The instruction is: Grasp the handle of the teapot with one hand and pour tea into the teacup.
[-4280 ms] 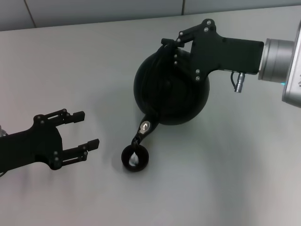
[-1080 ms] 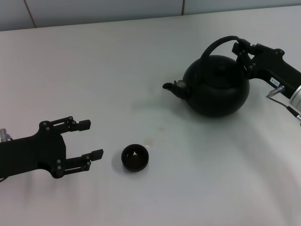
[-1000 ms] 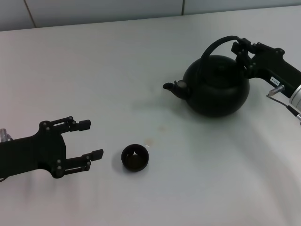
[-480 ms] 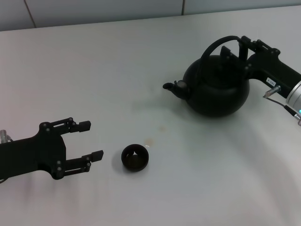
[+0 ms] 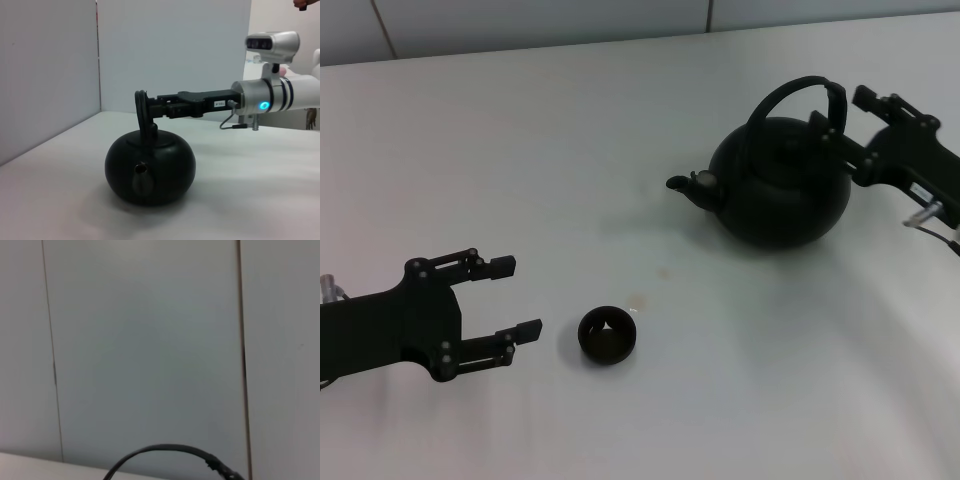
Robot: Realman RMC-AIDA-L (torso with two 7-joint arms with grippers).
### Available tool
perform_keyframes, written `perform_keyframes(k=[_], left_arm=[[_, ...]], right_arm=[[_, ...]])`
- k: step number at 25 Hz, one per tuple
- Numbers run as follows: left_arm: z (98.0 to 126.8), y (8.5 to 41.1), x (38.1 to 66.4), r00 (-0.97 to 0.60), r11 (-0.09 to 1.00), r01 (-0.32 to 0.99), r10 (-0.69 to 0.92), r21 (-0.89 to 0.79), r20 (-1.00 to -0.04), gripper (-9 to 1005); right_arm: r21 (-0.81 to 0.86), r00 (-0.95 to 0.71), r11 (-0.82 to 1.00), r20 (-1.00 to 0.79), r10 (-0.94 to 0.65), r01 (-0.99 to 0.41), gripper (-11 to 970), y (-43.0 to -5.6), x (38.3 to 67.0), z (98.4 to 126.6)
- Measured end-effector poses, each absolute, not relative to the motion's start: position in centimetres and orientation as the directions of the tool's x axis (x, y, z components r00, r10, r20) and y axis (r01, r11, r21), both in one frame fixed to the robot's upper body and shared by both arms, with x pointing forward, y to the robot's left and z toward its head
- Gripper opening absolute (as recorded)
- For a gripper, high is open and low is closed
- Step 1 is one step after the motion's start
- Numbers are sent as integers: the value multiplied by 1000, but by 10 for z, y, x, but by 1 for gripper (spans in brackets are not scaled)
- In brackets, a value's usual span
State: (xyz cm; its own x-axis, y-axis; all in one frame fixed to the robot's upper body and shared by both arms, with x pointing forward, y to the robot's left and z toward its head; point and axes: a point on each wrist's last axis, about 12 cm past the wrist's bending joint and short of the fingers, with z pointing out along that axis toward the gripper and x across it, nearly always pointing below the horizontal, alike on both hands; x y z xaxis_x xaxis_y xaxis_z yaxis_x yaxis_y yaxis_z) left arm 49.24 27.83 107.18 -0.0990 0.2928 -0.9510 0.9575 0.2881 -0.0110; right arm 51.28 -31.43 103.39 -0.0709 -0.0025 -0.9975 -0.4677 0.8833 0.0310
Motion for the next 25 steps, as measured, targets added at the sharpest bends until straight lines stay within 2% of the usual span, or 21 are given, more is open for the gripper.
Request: perform_keyframes(k=[4,10,13,14,15,16,20,25], left_arm=[[1074,277,491,-94,274,962,280,-15,-955,736],[1077,275,488,-83,243,970,256,-19,-963,737],[1080,275,486,-73,224,974,235,-19,-969,737],[1081,275,485,-72,214,977,225,-23,-972,737],[1081,275,485,-72,214,977,225,-23,-972,737],[1082,274,484,-72,203,979,218,-27,-973,737],[1083,274,480,-80,183,982,197,-44,-977,736],[1086,272,478,-103,159,984,170,-76,-980,737]], right_arm=[[33,14,902,-999,43,-430,710,-325,494,1035],[31,91,888,-992,82,-459,709,-325,481,1041],[14,109,838,-990,88,-546,709,-314,477,1044],[3,126,772,-986,107,-635,709,-304,471,1048],[3,126,772,-986,107,-635,709,-304,471,1048],[-5,143,701,-980,138,-713,709,-297,463,1053],[-9,116,616,-984,134,-788,709,-289,454,1052],[-14,46,522,-998,49,-853,710,-281,449,1041]])
